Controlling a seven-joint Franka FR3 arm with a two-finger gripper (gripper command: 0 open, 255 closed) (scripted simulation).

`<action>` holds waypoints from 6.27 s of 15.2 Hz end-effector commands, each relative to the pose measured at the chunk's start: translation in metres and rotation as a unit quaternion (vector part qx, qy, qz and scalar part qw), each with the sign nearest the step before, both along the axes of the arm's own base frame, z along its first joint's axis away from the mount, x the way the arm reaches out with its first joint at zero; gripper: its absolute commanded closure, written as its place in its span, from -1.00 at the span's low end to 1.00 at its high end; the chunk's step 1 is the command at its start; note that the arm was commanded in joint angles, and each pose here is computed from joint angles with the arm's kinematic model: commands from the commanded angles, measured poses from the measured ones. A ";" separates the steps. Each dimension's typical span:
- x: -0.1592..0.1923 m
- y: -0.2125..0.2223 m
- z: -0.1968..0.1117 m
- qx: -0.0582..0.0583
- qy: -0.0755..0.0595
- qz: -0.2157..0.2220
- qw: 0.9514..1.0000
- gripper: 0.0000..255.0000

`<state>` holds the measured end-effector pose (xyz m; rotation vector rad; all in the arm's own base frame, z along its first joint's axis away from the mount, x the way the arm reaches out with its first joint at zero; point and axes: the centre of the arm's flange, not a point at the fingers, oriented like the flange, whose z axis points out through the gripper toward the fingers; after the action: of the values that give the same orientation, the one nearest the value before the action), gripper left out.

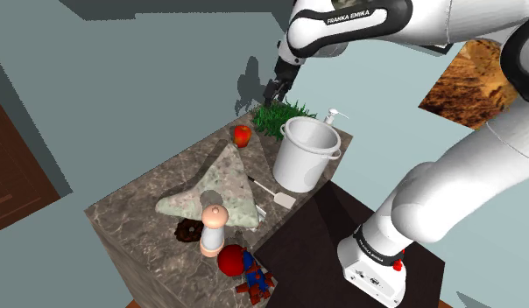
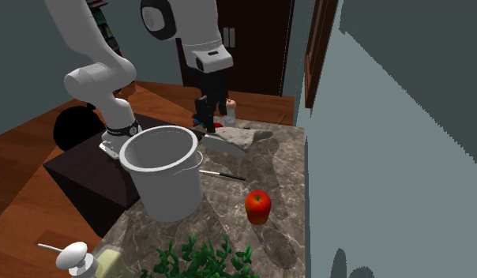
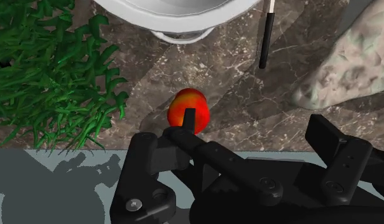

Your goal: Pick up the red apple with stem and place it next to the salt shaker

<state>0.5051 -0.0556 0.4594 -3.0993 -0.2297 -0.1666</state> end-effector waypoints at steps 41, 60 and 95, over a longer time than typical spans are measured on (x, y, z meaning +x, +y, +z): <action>0.186 -0.052 -0.234 0.065 0.028 0.013 0.997 1.00; 0.186 -0.052 -0.149 0.065 0.028 0.013 0.997 1.00; 0.181 -0.040 0.028 0.065 0.028 0.013 0.997 1.00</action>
<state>0.6887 -0.1024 0.4859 -2.9648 -0.2453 -0.0911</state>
